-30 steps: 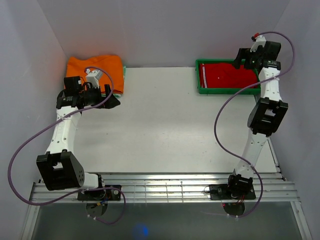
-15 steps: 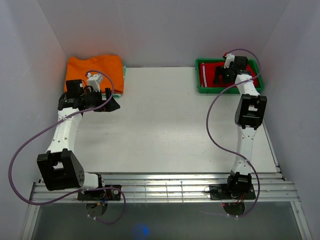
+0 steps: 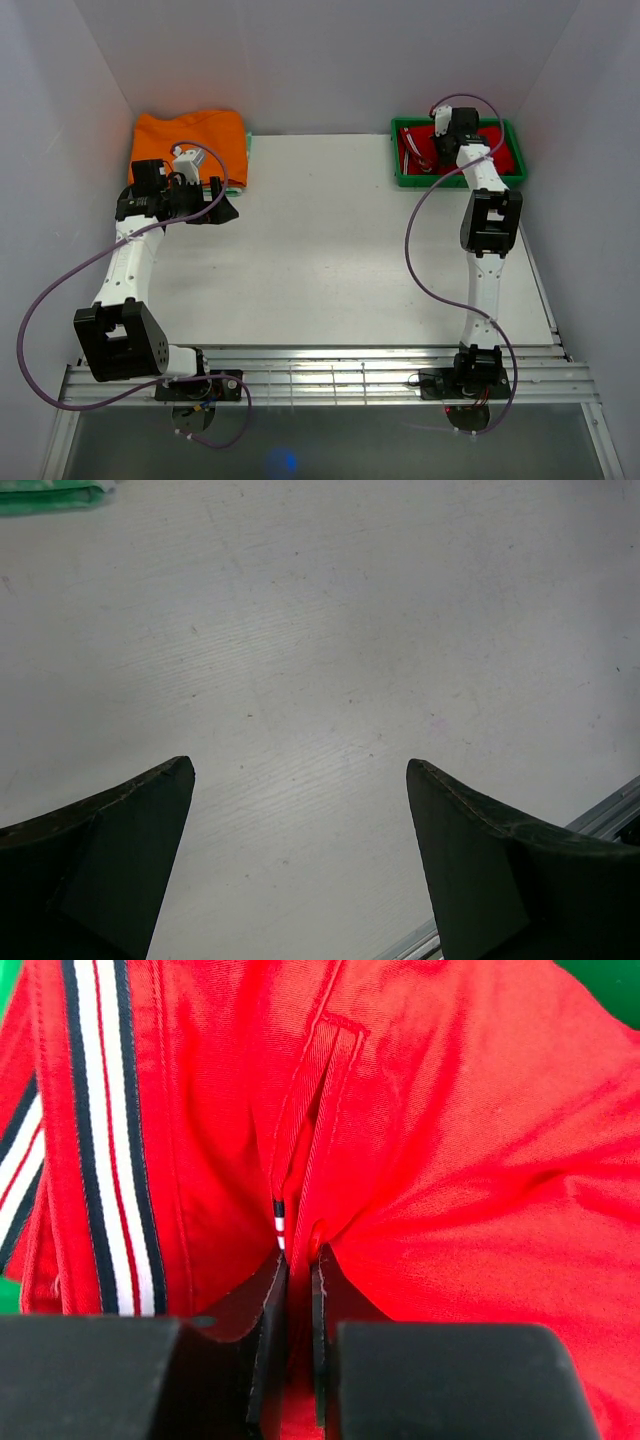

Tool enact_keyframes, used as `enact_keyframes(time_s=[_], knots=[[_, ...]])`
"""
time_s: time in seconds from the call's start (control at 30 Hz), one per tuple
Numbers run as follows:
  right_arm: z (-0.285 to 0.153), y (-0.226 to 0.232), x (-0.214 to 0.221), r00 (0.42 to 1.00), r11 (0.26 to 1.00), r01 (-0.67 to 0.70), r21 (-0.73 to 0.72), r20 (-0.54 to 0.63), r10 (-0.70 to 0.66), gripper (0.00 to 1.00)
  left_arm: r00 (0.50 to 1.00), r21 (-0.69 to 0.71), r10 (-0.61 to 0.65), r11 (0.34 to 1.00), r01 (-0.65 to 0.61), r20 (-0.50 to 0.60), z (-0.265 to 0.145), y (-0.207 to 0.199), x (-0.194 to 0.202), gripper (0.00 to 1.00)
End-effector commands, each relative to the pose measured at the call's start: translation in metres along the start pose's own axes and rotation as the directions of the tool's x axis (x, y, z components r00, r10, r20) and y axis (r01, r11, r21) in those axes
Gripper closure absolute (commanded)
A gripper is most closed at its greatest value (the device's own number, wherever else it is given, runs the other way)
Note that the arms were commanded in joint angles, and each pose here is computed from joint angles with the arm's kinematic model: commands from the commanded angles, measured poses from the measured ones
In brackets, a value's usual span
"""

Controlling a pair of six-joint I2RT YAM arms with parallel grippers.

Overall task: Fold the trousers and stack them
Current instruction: Grab the trousers from the pile, then move the trousers to the center of the board

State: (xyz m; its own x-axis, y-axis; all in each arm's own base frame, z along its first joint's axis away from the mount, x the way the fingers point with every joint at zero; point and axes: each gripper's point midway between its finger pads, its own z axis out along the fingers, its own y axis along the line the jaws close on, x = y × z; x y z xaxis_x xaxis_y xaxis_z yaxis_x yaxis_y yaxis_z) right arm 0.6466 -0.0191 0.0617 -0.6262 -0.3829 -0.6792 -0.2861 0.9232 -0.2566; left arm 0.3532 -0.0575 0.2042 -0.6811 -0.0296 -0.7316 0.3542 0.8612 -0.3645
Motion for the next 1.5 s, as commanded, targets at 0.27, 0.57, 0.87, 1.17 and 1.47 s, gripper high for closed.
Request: enact_keyframes(time_s=[0.27,0.57,0.87,1.17,1.47], knots=[[-0.257,-0.09,-0.22,0.707,0.984,-0.172,0.049,0.702,0.088,0.92,0.994,-0.044,0.045,0.998,-0.04,0.104,-0.024,-0.009,-0.036,0.02],[-0.488,-0.101,-0.31,0.187,0.983,-0.183,-0.01,0.981,0.045,0.92,0.987,-0.086,0.056,0.995,-0.044,0.153,-0.034,-0.009,-0.052,0.02],[-0.696,-0.064,-0.302,-0.174,0.989,-0.145,0.007,0.984,-0.032,0.92,0.976,-0.089,0.06,0.995,-0.042,0.208,-0.051,-0.022,-0.056,0.02],[-0.741,-0.002,-0.259,-0.127,0.998,0.025,0.051,0.991,-0.048,0.92,0.867,0.052,0.298,0.937,-0.346,0.4,-0.098,-0.09,-0.08,0.02],[-0.557,0.082,-0.177,0.45,0.851,0.052,-0.523,0.773,0.448,0.92,0.817,0.276,0.35,0.818,-0.505,0.458,-0.139,-0.157,-0.093,0.02]])
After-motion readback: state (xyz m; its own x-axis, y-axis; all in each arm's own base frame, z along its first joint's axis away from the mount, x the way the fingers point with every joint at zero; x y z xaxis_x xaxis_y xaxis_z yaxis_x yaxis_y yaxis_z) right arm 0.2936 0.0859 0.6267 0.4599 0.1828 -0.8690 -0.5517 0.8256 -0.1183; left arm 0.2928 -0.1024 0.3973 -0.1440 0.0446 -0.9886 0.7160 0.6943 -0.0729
